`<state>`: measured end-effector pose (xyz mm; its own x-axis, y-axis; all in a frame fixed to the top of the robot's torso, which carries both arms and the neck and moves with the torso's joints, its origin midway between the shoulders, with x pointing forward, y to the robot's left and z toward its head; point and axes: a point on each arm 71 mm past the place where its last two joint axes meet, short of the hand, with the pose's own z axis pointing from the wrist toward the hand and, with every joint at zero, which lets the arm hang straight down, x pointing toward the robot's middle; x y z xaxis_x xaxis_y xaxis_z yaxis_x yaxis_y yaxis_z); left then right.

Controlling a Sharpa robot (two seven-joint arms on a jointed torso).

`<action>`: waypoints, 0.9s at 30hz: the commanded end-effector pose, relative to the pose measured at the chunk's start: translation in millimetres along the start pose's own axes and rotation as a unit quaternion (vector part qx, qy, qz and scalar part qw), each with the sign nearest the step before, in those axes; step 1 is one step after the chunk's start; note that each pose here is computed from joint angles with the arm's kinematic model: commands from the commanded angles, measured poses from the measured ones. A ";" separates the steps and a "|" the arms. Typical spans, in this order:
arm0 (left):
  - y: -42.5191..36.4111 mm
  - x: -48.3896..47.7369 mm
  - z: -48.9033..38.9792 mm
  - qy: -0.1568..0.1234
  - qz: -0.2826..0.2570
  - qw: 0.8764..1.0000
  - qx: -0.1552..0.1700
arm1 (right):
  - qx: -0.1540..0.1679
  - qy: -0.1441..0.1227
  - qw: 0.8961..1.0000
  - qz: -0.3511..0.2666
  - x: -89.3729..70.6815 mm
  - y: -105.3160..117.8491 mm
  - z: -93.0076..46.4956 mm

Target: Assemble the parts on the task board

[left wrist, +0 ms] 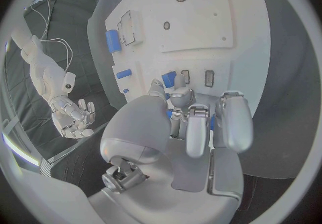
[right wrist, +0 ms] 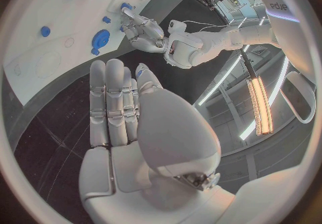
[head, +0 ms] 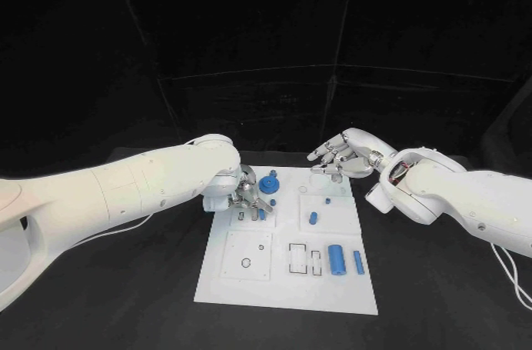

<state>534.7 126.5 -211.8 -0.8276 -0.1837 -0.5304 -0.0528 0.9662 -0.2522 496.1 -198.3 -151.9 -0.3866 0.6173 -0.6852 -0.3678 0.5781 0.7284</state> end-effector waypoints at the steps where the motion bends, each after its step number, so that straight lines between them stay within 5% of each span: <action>1: -0.4 -0.2 -0.2 0.000 0.003 1.000 -0.004 | -0.003 0.002 1.000 -0.001 0.0 1.6 0.8; 27: -2.5 2.1 -1.5 -0.007 -0.004 1.000 0.027 | 0.002 0.009 1.000 0.000 1.3 0.2 2.9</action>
<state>532.0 125.3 -212.4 -0.8269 -0.1864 -0.5306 -0.0380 0.9598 -0.2780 497.9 -196.7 -153.4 -0.3941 0.6130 -0.6848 -0.3616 0.5816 0.7287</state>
